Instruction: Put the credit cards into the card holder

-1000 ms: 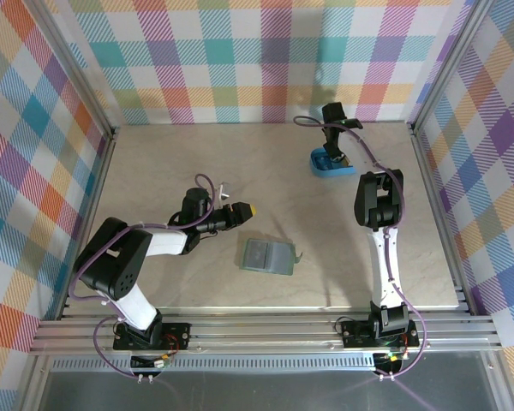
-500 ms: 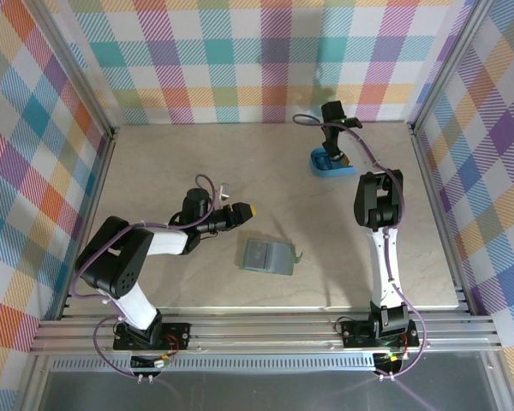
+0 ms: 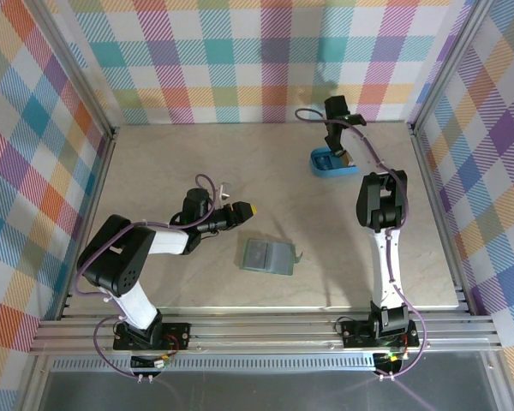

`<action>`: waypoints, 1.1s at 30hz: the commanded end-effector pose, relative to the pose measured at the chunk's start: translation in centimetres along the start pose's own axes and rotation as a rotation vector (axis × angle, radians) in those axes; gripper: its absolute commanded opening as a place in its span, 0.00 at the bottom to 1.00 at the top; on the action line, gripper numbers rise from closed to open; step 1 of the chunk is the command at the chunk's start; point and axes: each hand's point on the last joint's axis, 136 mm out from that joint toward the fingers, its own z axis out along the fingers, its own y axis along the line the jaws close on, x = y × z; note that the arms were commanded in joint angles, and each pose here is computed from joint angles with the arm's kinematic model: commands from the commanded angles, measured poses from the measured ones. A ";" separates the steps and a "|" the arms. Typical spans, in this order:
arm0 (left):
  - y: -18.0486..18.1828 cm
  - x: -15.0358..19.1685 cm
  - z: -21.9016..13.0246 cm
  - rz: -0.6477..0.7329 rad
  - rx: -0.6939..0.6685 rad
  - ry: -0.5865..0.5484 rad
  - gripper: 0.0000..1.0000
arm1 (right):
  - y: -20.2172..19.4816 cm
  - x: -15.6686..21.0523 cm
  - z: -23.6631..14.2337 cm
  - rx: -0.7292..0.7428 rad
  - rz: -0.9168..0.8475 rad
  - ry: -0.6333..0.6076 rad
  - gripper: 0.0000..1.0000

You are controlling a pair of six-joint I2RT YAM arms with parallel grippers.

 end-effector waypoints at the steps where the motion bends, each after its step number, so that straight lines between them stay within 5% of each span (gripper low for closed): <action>1: -0.8 -0.9 -0.2 0.025 0.032 -0.028 0.51 | -2.4 -1.8 -3.6 0.038 0.019 -0.085 0.00; 9: -2.3 -1.4 -0.1 0.050 0.057 -0.039 0.51 | -5.2 -2.7 -9.1 0.064 0.105 -0.165 0.00; 15: -4.7 -2.8 -1.0 0.057 0.070 -0.062 0.56 | -4.8 -1.7 -17.1 -0.078 0.244 -0.284 0.00; 18: -6.0 -4.4 -2.3 0.045 0.027 -0.115 0.63 | -2.2 -1.4 -24.4 -0.225 0.230 -0.493 0.00; 23: -9.0 -6.1 -5.1 0.023 -0.005 -0.179 0.67 | 4.9 1.1 -34.9 -0.355 -0.049 -0.981 0.00; 30: -14.1 -5.8 -8.3 -0.092 0.119 -0.167 0.67 | 8.6 5.9 -38.2 -0.373 -0.235 -1.190 0.00; 33: -15.9 -5.5 -9.5 -0.119 0.164 -0.176 0.68 | 10.9 7.4 -40.4 -0.258 -0.412 -1.371 0.00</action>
